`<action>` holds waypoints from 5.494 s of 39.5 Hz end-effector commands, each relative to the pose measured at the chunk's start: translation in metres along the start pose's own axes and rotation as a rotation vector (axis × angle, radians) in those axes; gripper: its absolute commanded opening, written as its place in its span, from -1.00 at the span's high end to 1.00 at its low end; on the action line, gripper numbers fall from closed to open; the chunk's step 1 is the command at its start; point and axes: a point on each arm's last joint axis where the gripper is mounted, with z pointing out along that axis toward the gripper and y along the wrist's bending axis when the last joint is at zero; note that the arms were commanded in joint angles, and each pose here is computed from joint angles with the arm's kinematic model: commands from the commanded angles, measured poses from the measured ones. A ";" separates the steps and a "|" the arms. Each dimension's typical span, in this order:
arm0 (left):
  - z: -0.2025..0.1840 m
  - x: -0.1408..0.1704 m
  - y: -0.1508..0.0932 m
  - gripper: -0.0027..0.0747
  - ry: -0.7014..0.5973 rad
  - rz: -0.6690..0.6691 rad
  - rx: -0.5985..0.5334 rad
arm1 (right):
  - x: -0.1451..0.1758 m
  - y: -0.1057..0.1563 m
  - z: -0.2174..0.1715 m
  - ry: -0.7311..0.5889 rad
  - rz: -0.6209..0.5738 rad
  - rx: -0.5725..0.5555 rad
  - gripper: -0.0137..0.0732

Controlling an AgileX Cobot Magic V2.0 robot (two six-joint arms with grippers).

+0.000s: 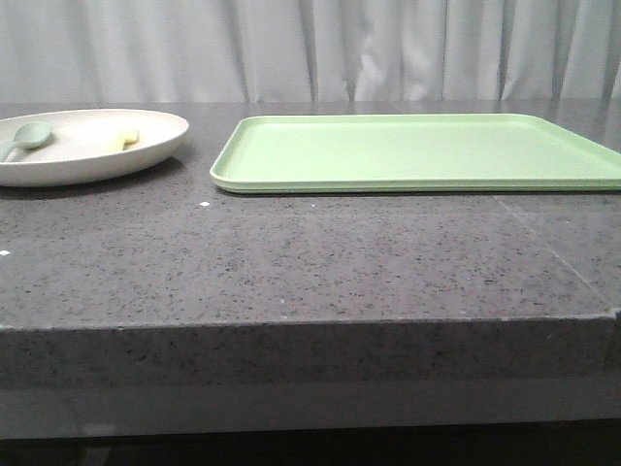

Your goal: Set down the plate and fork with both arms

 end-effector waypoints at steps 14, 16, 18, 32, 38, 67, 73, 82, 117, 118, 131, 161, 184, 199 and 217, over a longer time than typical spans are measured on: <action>-0.018 -0.093 -0.009 0.98 -0.257 -0.008 0.033 | -0.082 0.002 -0.017 -0.219 0.023 -0.011 0.84; -0.019 -0.106 -0.011 0.98 -0.244 -0.006 0.033 | -0.095 0.003 -0.016 -0.201 0.023 -0.014 0.84; -0.017 -0.122 -0.012 0.98 -0.217 -0.005 0.031 | -0.107 0.003 -0.014 -0.173 0.022 -0.018 0.84; 0.030 -0.157 -0.016 0.98 0.057 -0.004 0.010 | -0.144 0.005 0.035 0.087 0.022 -0.025 0.84; 0.047 -0.150 -0.016 0.98 0.128 -0.004 0.003 | -0.133 0.005 0.057 0.187 0.024 -0.022 0.84; 0.064 -0.141 -0.014 0.33 0.211 0.034 -0.014 | -0.117 0.004 0.083 0.309 0.026 -0.018 0.38; 0.064 -0.141 -0.013 -0.59 0.210 0.075 -0.023 | -0.117 0.004 0.083 0.310 0.026 -0.018 -0.60; 0.064 -0.141 -0.013 -0.70 0.210 0.074 -0.022 | -0.117 0.004 0.083 0.311 0.026 -0.018 -0.82; 0.198 -0.134 0.028 -0.70 0.822 -0.152 -0.143 | -0.117 0.004 0.083 0.311 0.026 -0.018 -0.82; 0.203 -0.131 0.029 -0.70 0.837 -0.172 -0.127 | -0.117 0.004 0.083 0.311 0.026 -0.018 -0.82; 0.274 -0.116 0.051 -0.70 0.901 -0.399 0.023 | -0.117 0.004 0.083 0.311 0.026 -0.018 -0.82; 0.342 -0.068 0.062 -0.37 1.061 -0.402 0.081 | -0.117 0.004 0.083 0.311 0.026 -0.018 -0.82; 0.348 -0.055 0.054 -0.10 1.092 -0.390 0.105 | -0.117 0.004 0.083 0.311 0.026 -0.018 -0.82; 0.355 -0.045 0.049 0.08 1.083 -0.384 0.102 | -0.117 0.004 0.083 0.311 0.026 -0.018 -0.82; 0.356 -0.046 0.049 0.91 1.078 -0.382 0.100 | -0.117 0.004 0.083 0.311 0.026 -0.018 -0.82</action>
